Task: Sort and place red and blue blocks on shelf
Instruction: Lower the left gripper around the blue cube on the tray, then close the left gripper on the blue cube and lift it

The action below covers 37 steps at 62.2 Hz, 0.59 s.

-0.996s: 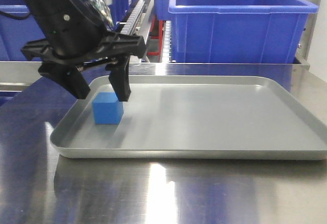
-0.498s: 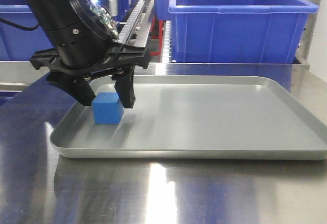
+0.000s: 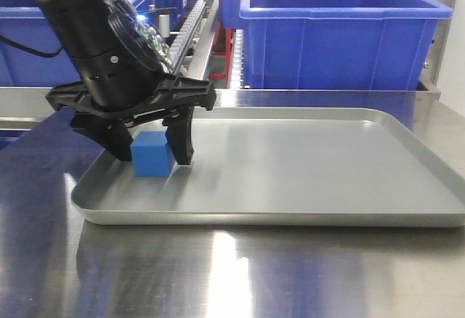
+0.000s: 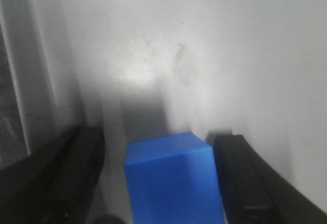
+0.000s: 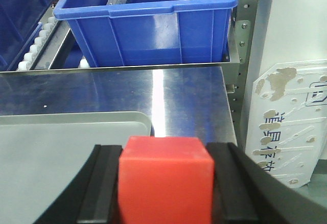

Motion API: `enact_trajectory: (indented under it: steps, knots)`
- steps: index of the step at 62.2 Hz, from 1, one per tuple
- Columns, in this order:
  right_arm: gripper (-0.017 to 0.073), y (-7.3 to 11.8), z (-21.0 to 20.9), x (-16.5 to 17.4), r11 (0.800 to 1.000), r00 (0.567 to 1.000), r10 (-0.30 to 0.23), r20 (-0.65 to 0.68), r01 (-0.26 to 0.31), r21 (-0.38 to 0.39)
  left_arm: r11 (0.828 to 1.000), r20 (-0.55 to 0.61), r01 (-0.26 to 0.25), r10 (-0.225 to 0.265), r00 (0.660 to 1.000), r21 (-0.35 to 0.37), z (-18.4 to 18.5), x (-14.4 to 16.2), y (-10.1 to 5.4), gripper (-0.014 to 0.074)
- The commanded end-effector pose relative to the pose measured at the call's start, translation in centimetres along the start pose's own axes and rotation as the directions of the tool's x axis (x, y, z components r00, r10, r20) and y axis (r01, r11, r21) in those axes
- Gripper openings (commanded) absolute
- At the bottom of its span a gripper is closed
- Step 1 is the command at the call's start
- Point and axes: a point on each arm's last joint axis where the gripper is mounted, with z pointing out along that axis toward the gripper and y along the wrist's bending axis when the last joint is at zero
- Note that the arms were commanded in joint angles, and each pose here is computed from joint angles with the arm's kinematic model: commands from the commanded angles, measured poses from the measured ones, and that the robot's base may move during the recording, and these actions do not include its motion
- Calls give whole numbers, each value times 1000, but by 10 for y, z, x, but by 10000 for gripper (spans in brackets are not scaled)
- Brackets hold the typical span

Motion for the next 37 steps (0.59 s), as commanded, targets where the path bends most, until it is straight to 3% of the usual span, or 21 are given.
enact_trajectory:
  steps: [1,21,28,37]
  knots:
    - [56,3,-4,-18,1000,993,-17,121,20,-22,999,98,8,-13,995,49,-22,-13,-8,513]
    - [56,3,-4,-18,1000,993,-17,121,20,-22,999,96,8,-13,995,48,-22,-13,-8,497]
    - [56,3,-4,-18,1000,993,-17,121,20,-22,999,94,8,-13,995,47,-22,-13,-8,395]
    - [56,3,-4,-18,1000,993,-17,121,20,-22,999,98,8,-13,995,49,-24,-13,-8,139]
